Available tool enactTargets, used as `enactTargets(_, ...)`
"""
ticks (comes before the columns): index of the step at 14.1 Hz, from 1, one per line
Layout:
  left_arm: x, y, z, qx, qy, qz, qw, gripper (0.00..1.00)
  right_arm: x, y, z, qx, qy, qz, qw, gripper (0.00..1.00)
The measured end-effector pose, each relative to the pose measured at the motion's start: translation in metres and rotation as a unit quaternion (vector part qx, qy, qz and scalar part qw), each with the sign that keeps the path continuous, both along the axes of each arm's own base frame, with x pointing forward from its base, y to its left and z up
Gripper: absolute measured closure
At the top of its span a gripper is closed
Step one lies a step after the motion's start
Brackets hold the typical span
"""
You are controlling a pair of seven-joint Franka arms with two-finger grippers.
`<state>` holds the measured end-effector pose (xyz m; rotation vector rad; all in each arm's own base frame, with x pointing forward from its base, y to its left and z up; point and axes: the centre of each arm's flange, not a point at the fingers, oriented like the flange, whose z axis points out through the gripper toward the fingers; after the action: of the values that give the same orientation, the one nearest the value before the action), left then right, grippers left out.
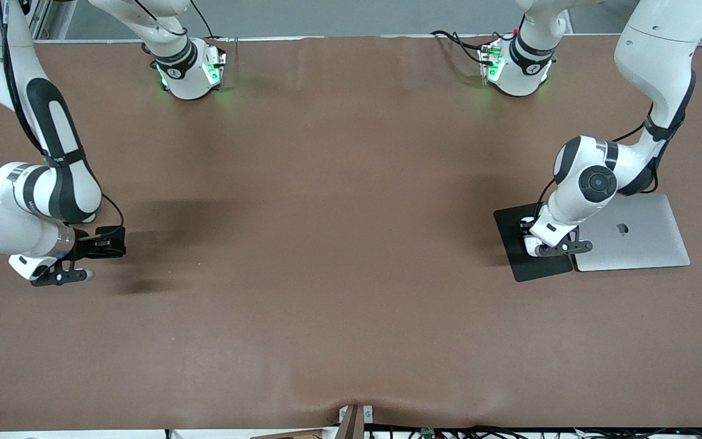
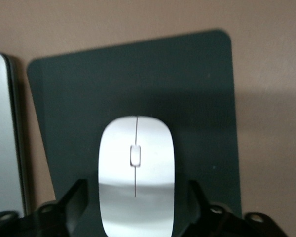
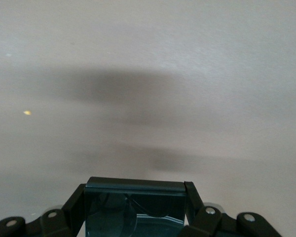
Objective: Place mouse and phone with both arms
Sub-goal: 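Lower the mouse onto the pad and open the left gripper, then set the phone beside the plush toy while the left gripper withdraws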
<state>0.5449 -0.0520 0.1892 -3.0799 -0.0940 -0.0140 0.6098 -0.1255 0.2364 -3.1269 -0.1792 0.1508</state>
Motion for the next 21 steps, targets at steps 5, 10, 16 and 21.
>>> enactTargets(5,0.025,-0.004,0.067,0.012,-0.047,-0.002,0.999,0.00,-0.029,-0.028,-0.037,-0.010,0.017,-0.042,0.999,0.19)
enactTargets(10,0.046,-0.026,0.212,0.077,-0.017,0.004,0.997,0.00,-0.048,-0.048,-0.063,-0.007,0.042,-0.068,0.997,0.19)
enactTargets(16,0.058,-0.037,0.346,0.037,0.002,0.019,0.999,0.00,-0.058,-0.045,-0.072,-0.004,0.055,-0.068,0.996,0.15)
enactTargets(21,0.053,-0.023,0.407,0.038,0.008,0.006,0.999,0.00,-0.053,-0.043,-0.066,-0.005,0.050,-0.066,0.997,0.00)
